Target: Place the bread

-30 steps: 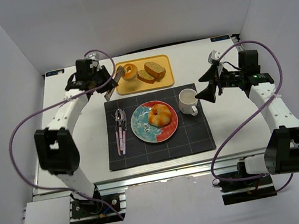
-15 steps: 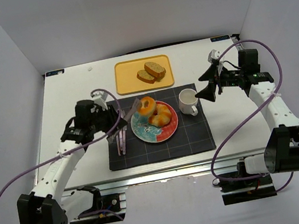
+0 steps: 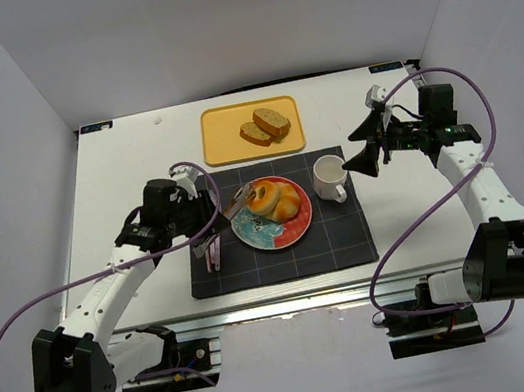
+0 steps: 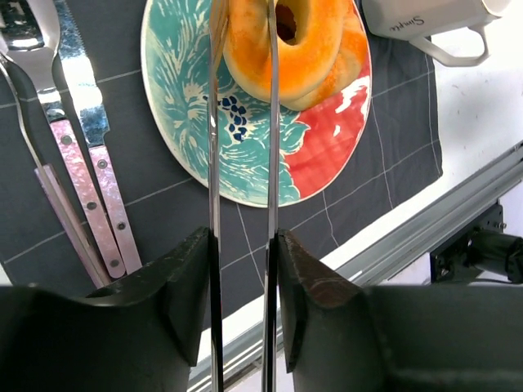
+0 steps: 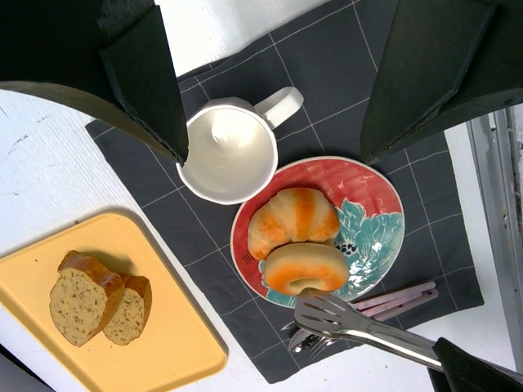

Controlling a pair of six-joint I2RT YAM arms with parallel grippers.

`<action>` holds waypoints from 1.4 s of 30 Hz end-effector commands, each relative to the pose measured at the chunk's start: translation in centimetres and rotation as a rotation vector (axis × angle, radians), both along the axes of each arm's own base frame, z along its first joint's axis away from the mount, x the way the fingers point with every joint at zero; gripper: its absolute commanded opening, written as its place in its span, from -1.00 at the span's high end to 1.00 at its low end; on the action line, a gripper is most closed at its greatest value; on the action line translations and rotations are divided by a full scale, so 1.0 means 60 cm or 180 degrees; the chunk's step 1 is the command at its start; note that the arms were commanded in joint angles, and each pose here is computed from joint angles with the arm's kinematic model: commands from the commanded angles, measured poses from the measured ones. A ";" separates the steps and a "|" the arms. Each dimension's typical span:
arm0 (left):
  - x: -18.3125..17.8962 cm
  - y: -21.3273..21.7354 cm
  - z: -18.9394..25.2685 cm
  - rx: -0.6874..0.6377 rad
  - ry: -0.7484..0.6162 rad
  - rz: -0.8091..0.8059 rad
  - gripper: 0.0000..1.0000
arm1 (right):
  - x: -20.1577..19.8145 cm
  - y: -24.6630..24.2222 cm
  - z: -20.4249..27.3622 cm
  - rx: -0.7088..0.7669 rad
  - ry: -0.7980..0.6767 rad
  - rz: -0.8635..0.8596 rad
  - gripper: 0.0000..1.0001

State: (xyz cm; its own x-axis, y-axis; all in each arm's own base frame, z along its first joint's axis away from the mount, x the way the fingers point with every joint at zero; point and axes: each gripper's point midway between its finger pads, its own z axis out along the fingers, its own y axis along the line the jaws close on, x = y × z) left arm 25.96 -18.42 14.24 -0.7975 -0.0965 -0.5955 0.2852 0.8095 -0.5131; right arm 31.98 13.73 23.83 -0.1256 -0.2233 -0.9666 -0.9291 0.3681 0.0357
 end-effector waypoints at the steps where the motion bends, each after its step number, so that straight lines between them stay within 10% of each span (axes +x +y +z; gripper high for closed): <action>1: 0.012 0.000 0.044 -0.0043 -0.0252 0.0045 0.04 | -0.007 0.002 0.033 0.0032 -0.0184 0.0055 -0.79; 14: 0.056 0.013 0.105 -0.0091 -0.0569 0.0386 -0.01 | -0.010 0.004 0.031 0.0047 -0.0177 0.0094 -0.79; 23: 0.178 0.173 0.065 0.0811 -0.0738 0.1224 0.82 | -0.013 0.003 0.021 0.0007 -0.0180 0.0093 -0.68; 31: 0.272 0.304 -0.059 0.2165 -0.0879 0.0981 0.60 | -0.012 -0.001 0.025 -0.0112 -0.0293 0.0127 -0.66; 42: 0.305 0.353 -0.172 0.1942 -0.0534 0.1098 0.08 | -0.017 -0.004 0.017 -0.0148 -0.0277 0.0074 -0.77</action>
